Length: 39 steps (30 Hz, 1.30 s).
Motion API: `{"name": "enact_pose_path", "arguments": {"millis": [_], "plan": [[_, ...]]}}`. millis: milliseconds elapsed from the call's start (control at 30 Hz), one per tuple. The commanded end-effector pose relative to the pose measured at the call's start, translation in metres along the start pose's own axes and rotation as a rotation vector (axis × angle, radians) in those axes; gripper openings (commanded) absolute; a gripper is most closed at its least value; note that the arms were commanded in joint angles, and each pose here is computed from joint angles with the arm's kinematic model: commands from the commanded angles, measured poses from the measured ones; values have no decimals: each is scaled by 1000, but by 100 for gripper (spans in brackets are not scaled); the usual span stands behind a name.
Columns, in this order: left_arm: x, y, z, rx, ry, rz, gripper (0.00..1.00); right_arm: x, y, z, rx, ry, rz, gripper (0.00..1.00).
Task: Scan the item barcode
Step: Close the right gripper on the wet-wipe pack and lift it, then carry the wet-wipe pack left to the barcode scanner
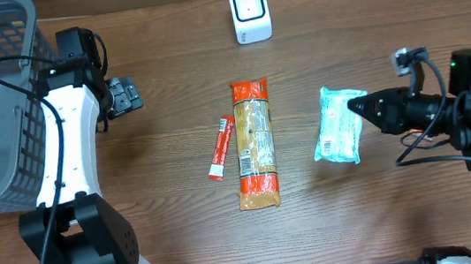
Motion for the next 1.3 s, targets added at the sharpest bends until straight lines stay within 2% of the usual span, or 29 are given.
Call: {"name": "enact_pose_path", "arguments": {"millis": [0, 367, 733, 900, 1267], "plan": [[-5, 7, 0, 12, -4, -22, 100, -7, -1, 10, 68, 80, -10, 4], [-5, 7, 0, 12, -4, -22, 100, -3, -19, 22, 145, 114, 35, 4], [-5, 7, 0, 12, -4, -22, 100, -29, 8, 45, 274, 78, 55, 4], [-5, 7, 0, 12, -4, -22, 100, -39, 20, 59, 276, 83, 45, 4], [-5, 7, 0, 12, -4, -22, 100, -37, 19, 58, 278, 72, 61, 4]]}}
Point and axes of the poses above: each gripper's point midway between its finger pads, its own y axis back along the fingers, its own z axis along the line the jaws close on, x = y × z, the point moved 7 cm from there along y, back along the fingers, and after that the axes turned 7 degrees about y, right-handed, at the moved point
